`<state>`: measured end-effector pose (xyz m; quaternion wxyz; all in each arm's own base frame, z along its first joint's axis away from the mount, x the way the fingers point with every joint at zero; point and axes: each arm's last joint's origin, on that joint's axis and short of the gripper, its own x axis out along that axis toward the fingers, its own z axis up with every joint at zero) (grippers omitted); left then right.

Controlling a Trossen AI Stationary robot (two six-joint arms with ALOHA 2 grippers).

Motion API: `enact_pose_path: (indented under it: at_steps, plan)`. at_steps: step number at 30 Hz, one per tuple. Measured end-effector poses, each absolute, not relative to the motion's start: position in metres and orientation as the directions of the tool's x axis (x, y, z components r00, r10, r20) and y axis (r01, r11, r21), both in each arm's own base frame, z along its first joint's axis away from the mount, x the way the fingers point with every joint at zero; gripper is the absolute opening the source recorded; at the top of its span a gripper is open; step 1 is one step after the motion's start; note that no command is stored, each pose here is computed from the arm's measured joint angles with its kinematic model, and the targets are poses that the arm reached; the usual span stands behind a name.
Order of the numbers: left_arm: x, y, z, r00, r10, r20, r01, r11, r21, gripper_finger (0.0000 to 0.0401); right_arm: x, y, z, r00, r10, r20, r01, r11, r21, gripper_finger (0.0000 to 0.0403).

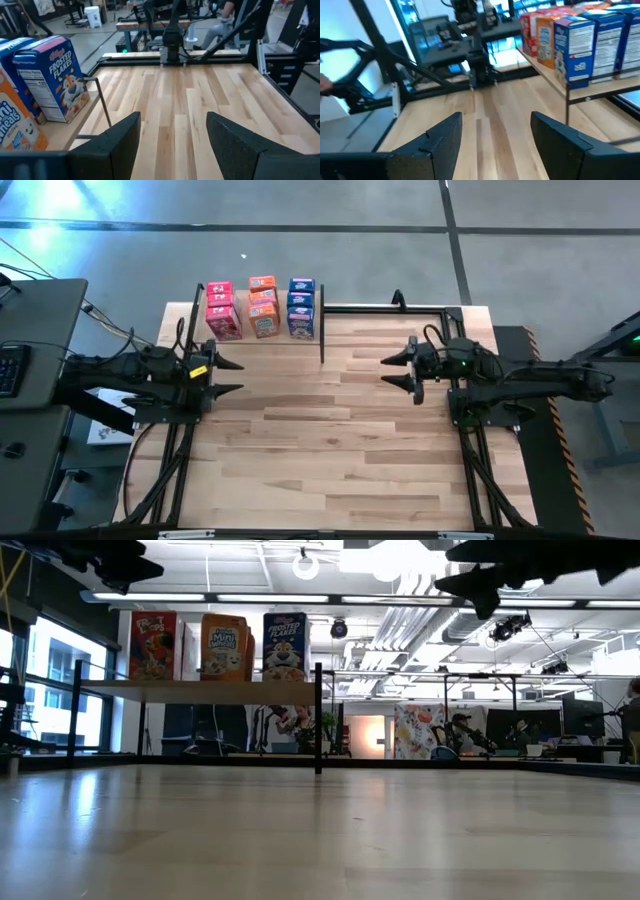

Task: Stack cereal on shelf
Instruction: Return to Home Position

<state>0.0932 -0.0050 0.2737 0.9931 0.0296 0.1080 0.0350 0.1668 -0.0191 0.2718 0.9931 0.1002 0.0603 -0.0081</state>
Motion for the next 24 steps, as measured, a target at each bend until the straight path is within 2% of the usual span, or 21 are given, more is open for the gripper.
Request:
enact_pose_path:
  at_steps: [5, 16, 24]
  plan:
    - [0.085, -0.006, 0.266, 0.985, 0.055, -0.165, -0.044, 0.997, 0.068, 0.0218, 0.156, -0.012, 0.251, 0.998, 0.019, -0.061, -0.006, 0.980, 0.200, 0.0229]
    - [0.077, -0.006, 0.244, 0.995, 0.038, -0.088, -0.033, 0.998, 0.054, 0.0218, 0.143, -0.004, 0.222, 0.999, -0.030, 0.029, 0.023, 0.970, 0.241, 0.0229]
    - [0.077, -0.006, 0.226, 0.996, 0.038, -0.074, -0.033, 0.997, 0.066, 0.0218, 0.136, -0.001, 0.187, 0.995, -0.022, 0.097, -0.007, 0.957, 0.291, 0.0229]
